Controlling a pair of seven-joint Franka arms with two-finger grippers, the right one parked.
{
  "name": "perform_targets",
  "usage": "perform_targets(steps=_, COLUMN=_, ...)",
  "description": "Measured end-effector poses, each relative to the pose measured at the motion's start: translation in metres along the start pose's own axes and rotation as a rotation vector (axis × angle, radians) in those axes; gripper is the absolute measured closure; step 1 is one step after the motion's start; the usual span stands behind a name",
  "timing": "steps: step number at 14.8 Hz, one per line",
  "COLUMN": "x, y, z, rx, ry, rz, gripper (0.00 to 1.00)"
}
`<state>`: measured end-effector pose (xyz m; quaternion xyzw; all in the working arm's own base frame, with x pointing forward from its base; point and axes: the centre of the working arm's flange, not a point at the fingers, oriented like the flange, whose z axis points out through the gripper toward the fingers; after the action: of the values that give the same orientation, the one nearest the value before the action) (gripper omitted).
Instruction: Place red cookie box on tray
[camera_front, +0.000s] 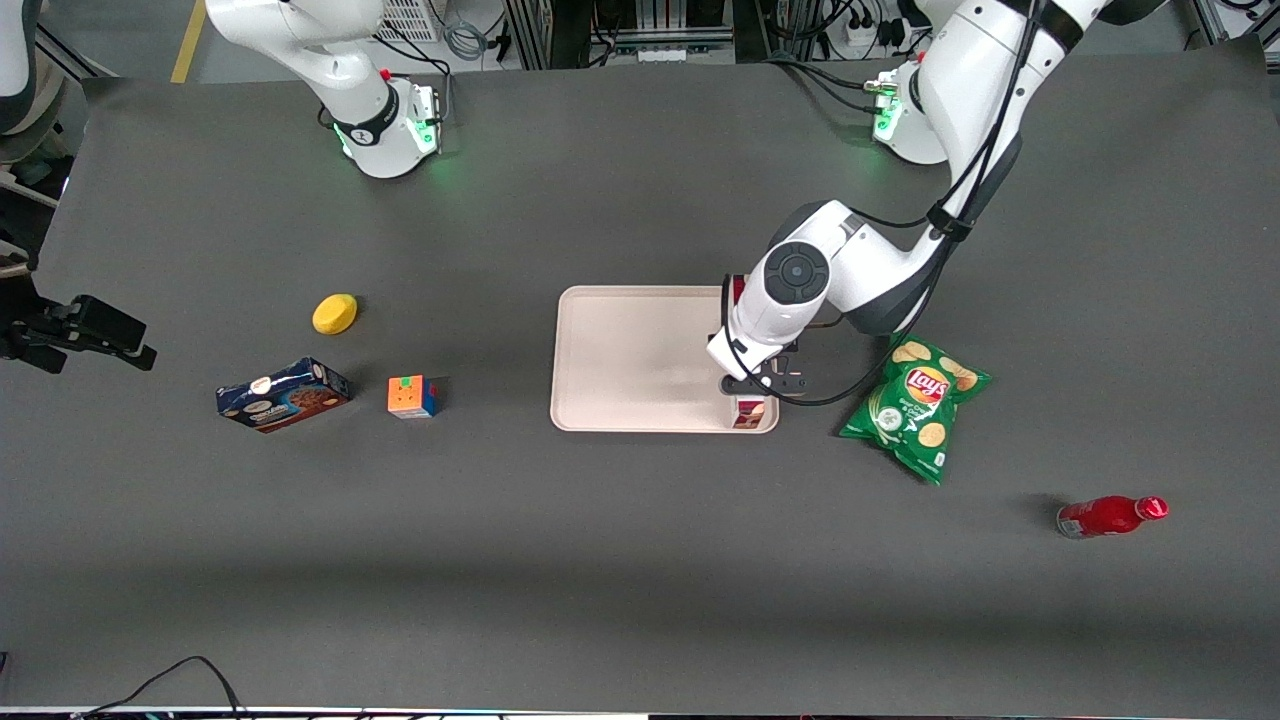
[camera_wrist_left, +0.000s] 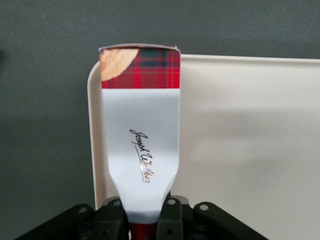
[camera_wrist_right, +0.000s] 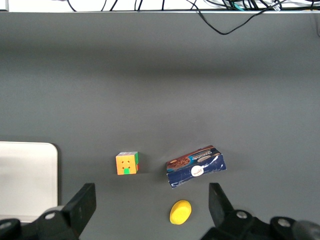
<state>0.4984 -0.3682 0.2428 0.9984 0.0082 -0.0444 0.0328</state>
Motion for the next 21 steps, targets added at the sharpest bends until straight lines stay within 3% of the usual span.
perform_targets(steps=3, x=-0.001, y=0.000, z=0.004, rx=0.001, ry=-0.006, rz=0.001, gripper=0.78)
perform_targets(steps=4, x=-0.001, y=0.000, z=0.004, rx=0.001, ry=-0.006, rz=0.001, gripper=0.71)
perform_targets(steps=11, x=0.004, y=0.002, z=-0.005, rx=-0.010, ry=0.012, rz=-0.004, gripper=0.01)
perform_targets(steps=13, x=0.019, y=-0.001, z=-0.030, rx=0.013, ry=0.010, rz=-0.021, gripper=0.00)
perform_targets(steps=16, x=0.053, y=-0.018, z=-0.105, rx=0.089, ry=-0.014, rz=-0.006, gripper=0.00)
perform_targets(steps=17, x=0.067, y=-0.030, z=-0.138, rx=0.103, ry=-0.001, rz=0.007, gripper=0.00)
perform_targets(steps=21, x=0.104, y=-0.103, z=-0.228, rx=0.129, ry=0.110, rz=0.086, gripper=0.00)
